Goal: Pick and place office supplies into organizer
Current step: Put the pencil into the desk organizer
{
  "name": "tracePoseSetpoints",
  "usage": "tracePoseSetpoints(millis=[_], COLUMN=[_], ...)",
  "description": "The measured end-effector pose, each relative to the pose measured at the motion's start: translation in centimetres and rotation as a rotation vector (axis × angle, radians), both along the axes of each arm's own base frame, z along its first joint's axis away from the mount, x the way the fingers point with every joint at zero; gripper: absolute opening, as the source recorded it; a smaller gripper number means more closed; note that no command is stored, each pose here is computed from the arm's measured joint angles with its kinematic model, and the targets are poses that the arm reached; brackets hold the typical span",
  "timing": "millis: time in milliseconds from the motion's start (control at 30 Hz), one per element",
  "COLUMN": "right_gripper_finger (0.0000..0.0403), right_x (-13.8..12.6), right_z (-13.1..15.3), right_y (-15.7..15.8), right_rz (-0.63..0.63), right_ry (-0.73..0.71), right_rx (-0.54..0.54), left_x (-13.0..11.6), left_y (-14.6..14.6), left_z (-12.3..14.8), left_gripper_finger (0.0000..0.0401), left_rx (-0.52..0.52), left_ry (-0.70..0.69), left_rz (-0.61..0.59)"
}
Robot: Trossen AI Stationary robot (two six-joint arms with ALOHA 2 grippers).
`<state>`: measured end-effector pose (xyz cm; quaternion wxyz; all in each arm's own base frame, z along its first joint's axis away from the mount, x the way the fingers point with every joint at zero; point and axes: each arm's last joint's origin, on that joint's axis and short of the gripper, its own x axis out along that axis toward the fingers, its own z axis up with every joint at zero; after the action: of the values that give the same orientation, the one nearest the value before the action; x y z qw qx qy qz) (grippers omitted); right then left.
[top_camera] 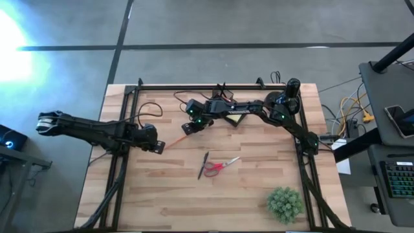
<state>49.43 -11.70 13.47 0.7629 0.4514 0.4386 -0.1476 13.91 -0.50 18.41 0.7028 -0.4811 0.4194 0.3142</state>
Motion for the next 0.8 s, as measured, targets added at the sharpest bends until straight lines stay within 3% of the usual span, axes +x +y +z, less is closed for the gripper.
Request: tracePoseSetpoints(millis=[533,667,800], right_gripper_finger=[0.0011,0.0011,0.0011], right_x=[-0.2,-0.5,-2.3], right_z=[-0.1,1.9,3.7], right_y=[-0.2,-0.5,-0.4], right_rz=[-0.017,0.038,0.149], right_ry=[0.0,-0.016,0.106], right_rx=[0.008,-0.085,-0.206], left_x=[0.0,0.0,0.0], left_y=[0.0,0.0,0.0], left_z=[0.0,0.0,0.0], left_gripper_finger=[0.0,0.0,0.0], left_rx=[0.0,0.0,0.005], left_ry=[0.0,0.0,0.0], left_rz=[0.001,0.0,-0.014])
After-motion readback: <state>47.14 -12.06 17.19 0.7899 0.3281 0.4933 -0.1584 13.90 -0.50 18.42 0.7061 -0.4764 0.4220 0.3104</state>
